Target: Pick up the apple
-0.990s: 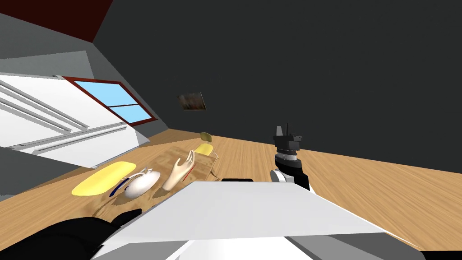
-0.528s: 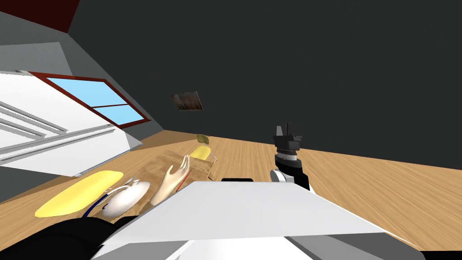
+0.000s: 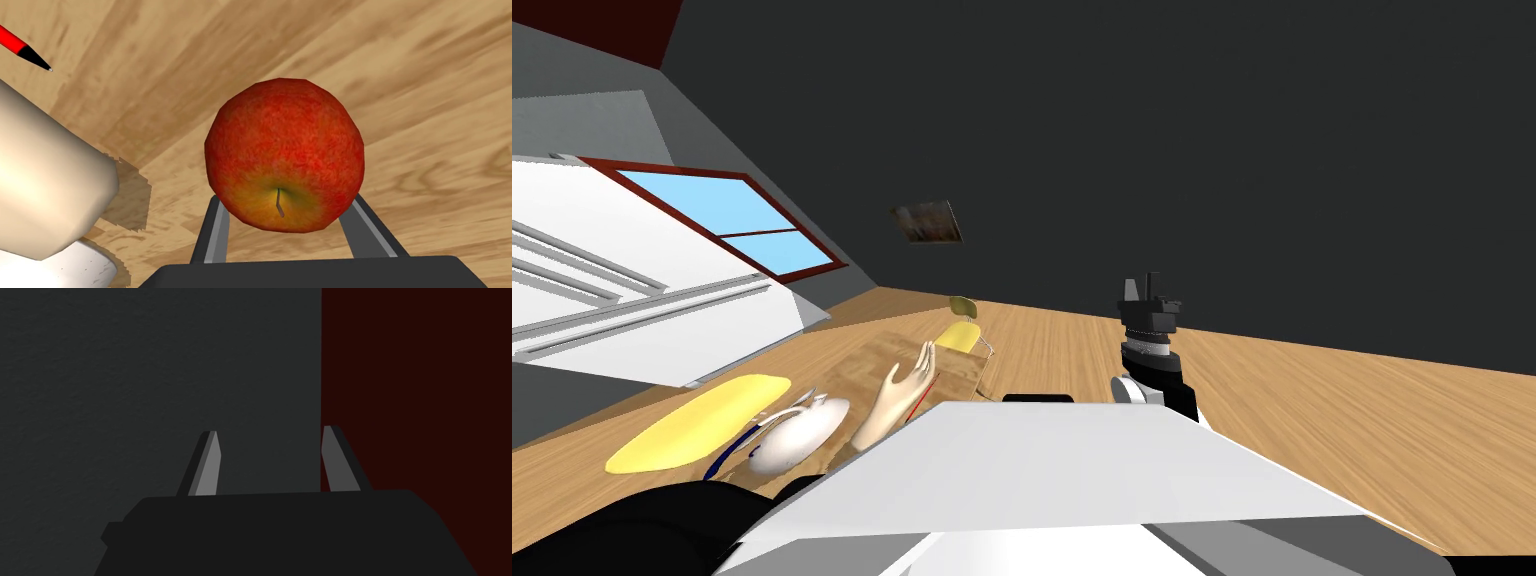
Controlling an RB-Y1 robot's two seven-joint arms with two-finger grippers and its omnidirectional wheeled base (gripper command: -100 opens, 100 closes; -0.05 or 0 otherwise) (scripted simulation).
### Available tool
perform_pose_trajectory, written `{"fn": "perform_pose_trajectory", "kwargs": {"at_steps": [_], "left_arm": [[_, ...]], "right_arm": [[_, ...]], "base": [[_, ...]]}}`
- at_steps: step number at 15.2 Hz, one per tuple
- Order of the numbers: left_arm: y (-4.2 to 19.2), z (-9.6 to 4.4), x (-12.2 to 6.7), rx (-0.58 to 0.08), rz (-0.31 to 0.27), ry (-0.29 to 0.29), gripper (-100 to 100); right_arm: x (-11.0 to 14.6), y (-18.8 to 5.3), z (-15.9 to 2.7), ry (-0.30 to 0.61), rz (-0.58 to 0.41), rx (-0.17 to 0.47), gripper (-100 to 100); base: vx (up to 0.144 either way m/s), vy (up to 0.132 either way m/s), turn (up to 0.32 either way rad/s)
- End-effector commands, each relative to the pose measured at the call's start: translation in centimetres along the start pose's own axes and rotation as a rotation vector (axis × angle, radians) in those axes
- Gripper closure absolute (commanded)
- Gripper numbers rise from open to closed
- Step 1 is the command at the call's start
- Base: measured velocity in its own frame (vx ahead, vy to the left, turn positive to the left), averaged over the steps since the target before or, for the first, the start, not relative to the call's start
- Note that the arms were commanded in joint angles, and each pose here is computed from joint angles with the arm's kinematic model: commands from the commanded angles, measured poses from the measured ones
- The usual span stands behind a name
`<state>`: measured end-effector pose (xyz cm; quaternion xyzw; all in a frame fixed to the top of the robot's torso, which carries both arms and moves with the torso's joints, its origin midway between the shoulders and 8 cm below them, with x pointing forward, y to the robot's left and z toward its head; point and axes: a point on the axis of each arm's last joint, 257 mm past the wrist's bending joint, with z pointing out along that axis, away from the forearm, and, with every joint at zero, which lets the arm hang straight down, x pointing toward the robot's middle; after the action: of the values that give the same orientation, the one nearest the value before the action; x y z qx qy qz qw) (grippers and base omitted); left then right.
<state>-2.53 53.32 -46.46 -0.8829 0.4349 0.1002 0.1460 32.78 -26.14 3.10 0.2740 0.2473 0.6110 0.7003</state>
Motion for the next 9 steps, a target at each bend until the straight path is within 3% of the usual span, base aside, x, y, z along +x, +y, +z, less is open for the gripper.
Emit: {"fn": "perform_pose_trajectory", "kwargs": {"at_steps": [1,3,8,9], "left_arm": [[0.0,0.0,0.0,0.0,0.0,0.0,100],[-0.1,0.0,0.0,0.002,0.0,0.0,100],[0.0,-1.9,-1.1,-0.006,0.001,-0.009,100],[-0.1,-1.5,-1.0,-0.002,0.001,-0.007,100]], "right_arm": [[0.0,0.0,0.0,0.0,0.0,0.0,0],[0.0,0.0,0.0,0.0,0.0,0.0,0],[0.0,0.0,0.0,0.0,0.0,0.0,0],[0.0,0.0,0.0,0.0,0.0,0.0,0]], "base": [[0.0,0.0,0.0],[0.0,0.0,0.0],[0.026,-0.03,-0.012],[0.016,-0.018,0.0]]}}
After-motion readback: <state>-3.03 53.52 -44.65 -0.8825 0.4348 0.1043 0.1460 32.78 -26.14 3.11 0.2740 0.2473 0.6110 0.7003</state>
